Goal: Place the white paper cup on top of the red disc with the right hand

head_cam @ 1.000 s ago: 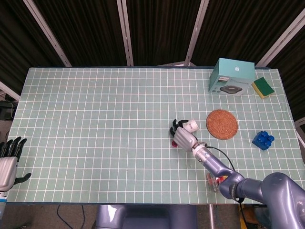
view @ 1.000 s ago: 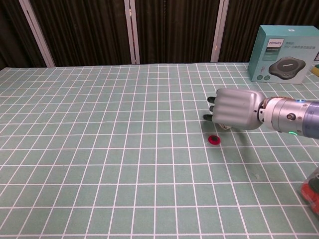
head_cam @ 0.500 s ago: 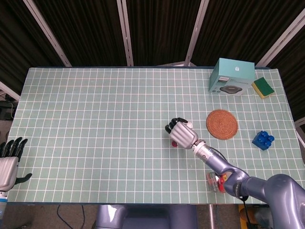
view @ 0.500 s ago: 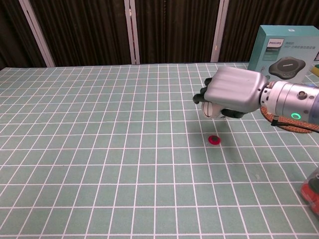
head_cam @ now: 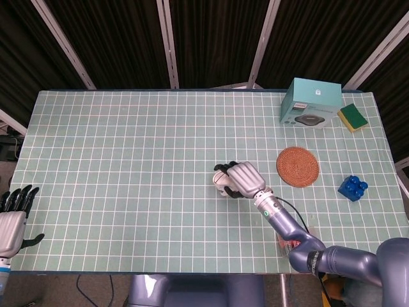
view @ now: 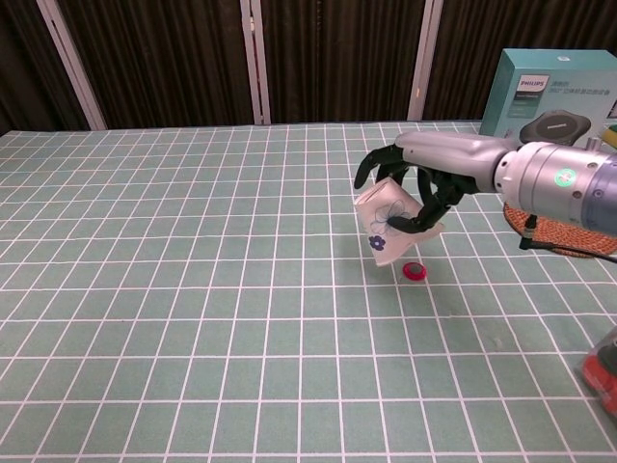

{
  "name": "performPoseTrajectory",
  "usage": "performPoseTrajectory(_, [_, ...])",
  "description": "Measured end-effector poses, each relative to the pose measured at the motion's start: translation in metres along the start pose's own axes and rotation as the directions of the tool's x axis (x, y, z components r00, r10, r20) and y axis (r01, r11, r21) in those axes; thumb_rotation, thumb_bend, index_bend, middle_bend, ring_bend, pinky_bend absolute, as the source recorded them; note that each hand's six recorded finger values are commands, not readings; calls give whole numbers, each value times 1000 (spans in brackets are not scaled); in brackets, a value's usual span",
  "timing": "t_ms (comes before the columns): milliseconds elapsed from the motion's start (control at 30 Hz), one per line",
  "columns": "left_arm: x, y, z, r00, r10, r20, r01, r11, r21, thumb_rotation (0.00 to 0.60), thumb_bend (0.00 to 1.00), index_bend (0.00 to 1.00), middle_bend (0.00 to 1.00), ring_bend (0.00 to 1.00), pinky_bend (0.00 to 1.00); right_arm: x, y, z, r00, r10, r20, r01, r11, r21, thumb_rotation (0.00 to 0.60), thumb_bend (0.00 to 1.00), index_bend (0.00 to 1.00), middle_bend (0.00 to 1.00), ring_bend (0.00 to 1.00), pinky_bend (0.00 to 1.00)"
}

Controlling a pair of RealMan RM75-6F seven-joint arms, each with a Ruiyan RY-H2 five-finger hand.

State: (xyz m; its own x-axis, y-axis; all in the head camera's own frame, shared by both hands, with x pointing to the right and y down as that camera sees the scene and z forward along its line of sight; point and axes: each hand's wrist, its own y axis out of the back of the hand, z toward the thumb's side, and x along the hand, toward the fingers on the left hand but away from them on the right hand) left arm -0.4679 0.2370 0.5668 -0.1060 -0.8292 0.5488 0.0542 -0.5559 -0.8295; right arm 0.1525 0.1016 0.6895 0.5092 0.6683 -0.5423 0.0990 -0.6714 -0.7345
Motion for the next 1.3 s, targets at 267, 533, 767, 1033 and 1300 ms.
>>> performPoseTrajectory(267, [0, 1, -1, 1000, 2, -5, -2, 1000, -3, 600, 0, 0, 0, 0, 0, -10, -10, 8, 1000, 14, 19, -13, 999, -36, 600, 451, 251, 471, 294, 495])
performPoseTrajectory(533, [1, 0, -1, 1000, -2, -2, 2, 1000, -2, 600, 0, 0, 0, 0, 0, -13, -12, -1, 999, -4, 39, 6, 999, -36, 600, 447, 251, 446, 268, 475])
performPoseTrajectory(767, [1, -1, -1, 1000, -3, -4, 3, 1000, -1, 600, 0, 0, 0, 0, 0, -10, -16, -6, 999, 24, 45, -20, 997, -75, 600, 443, 141, 278, 113, 415])
performPoseTrajectory(1033, [0, 0, 0, 1000, -2, -3, 2, 1000, -2, 600, 0, 0, 0, 0, 0, 2, -23, -17, 992, 113, 52, -106, 987, -123, 600, 416, 0, 25, 0, 220])
performPoseTrajectory(1300, [-1, 1, 1, 1000, -2, 0, 2, 1000, -4, 600, 0, 0, 0, 0, 0, 13, -21, -17, 991, 125, 41, -119, 984, -130, 600, 416, 0, 0, 0, 144])
